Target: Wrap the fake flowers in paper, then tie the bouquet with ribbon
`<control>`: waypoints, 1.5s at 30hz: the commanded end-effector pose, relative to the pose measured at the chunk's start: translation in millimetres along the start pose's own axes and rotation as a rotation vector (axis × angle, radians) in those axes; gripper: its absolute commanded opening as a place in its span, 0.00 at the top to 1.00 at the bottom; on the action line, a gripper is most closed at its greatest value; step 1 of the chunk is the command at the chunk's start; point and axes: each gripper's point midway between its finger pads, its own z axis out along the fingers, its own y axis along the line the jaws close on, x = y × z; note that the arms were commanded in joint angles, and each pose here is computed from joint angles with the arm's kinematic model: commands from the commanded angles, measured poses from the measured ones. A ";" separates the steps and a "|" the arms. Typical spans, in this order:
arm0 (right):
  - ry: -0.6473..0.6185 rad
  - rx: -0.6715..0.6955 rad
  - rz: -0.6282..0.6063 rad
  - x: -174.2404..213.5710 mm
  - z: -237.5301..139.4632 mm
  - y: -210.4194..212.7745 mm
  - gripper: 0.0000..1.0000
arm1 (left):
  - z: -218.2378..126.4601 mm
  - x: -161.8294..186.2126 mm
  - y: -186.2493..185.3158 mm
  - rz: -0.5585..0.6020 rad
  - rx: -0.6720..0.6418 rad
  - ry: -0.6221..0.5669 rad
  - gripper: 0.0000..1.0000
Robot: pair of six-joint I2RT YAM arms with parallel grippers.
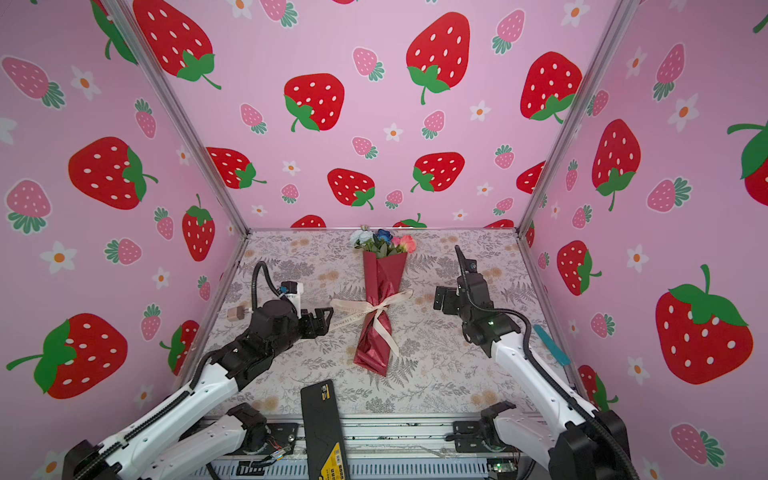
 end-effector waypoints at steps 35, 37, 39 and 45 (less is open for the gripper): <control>-0.445 0.411 -0.216 9.4 -22.2 -91.6 0.00 | -24.3 -15.7 188.3 -0.032 -0.608 -0.327 0.01; -0.436 0.427 -0.211 9.4 -16.7 -97.8 0.00 | -11.4 -17.8 189.9 -0.026 -0.560 -0.311 0.01; -0.427 0.433 -0.207 9.5 -10.8 -103.9 0.01 | 0.5 -18.5 189.8 0.003 -0.526 -0.295 0.01; -0.397 0.432 -0.195 15.1 7.2 -118.3 0.00 | 29.9 -20.4 190.7 0.103 -0.461 -0.282 0.01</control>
